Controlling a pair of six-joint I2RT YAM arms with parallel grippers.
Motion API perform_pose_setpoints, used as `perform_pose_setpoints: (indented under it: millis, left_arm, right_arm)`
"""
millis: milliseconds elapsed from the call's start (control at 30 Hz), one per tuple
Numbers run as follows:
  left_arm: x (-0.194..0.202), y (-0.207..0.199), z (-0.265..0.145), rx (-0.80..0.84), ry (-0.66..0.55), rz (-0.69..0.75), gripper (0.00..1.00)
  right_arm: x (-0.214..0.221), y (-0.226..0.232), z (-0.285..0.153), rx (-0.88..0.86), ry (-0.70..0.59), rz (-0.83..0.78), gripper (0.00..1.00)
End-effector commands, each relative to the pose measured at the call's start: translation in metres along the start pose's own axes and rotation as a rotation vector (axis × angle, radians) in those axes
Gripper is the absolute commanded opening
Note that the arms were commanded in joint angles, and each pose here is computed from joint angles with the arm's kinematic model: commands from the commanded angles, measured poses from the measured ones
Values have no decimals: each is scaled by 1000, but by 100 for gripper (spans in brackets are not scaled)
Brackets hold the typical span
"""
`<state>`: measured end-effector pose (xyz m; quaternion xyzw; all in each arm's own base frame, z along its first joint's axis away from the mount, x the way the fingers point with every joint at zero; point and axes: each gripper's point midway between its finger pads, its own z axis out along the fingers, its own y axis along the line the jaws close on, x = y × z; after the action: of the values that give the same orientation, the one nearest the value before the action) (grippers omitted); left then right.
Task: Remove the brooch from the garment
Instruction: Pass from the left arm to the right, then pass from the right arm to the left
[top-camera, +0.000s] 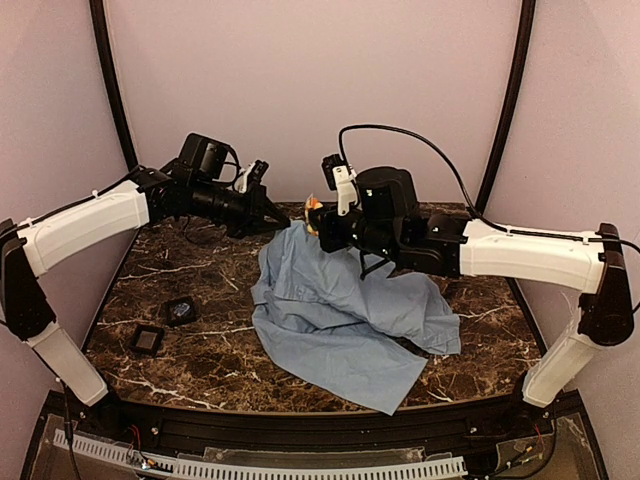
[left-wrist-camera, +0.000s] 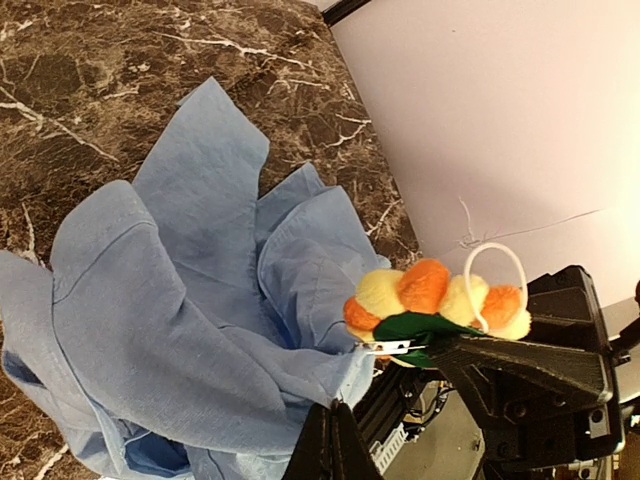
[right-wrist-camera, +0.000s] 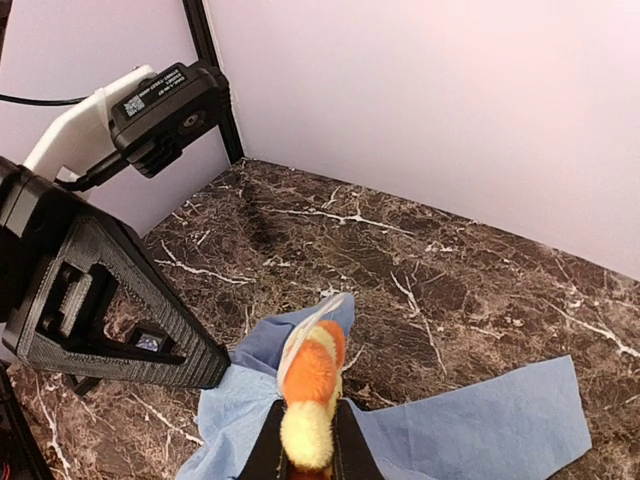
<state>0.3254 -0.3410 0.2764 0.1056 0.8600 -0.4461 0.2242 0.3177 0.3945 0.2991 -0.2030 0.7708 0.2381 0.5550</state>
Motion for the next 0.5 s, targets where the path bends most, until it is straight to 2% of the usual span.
perform_pose_setpoints:
  millis: [0, 33, 100, 167, 200, 233, 300, 367, 467]
  left_arm:
    - [2, -25, -20, 117, -7, 16, 1]
    - [-2, -34, -22, 161, -19, 38, 1]
    - [-2, -47, -25, 224, -9, 68, 7]
    - [-7, -47, -31, 229, -18, 109, 21]
    - [-14, -42, -34, 214, -39, 112, 36]
    - [-18, -40, -38, 208, -57, 130, 44]
    - [-34, -33, -47, 162, -122, 176, 67]
    - [-45, -36, -55, 129, -175, 244, 80]
    - [-60, -48, -63, 136, -233, 333, 89]
  right_arm:
    - [-52, -18, -26, 97, -140, -33, 0]
    - [-55, -18, -28, 94, -145, -35, 0]
    - [-63, -18, -32, 101, -167, -32, 0]
    - [-73, -19, -39, 112, -201, -31, 0]
    - [-78, -19, -42, 108, -218, -34, 0]
    - [-83, -18, -46, 103, -235, -35, 0]
    - [-96, -16, -55, 84, -268, -40, 0]
    - [-106, -15, -63, 75, -287, -43, 0]
    - [-120, -10, -76, 39, -311, -60, 0]
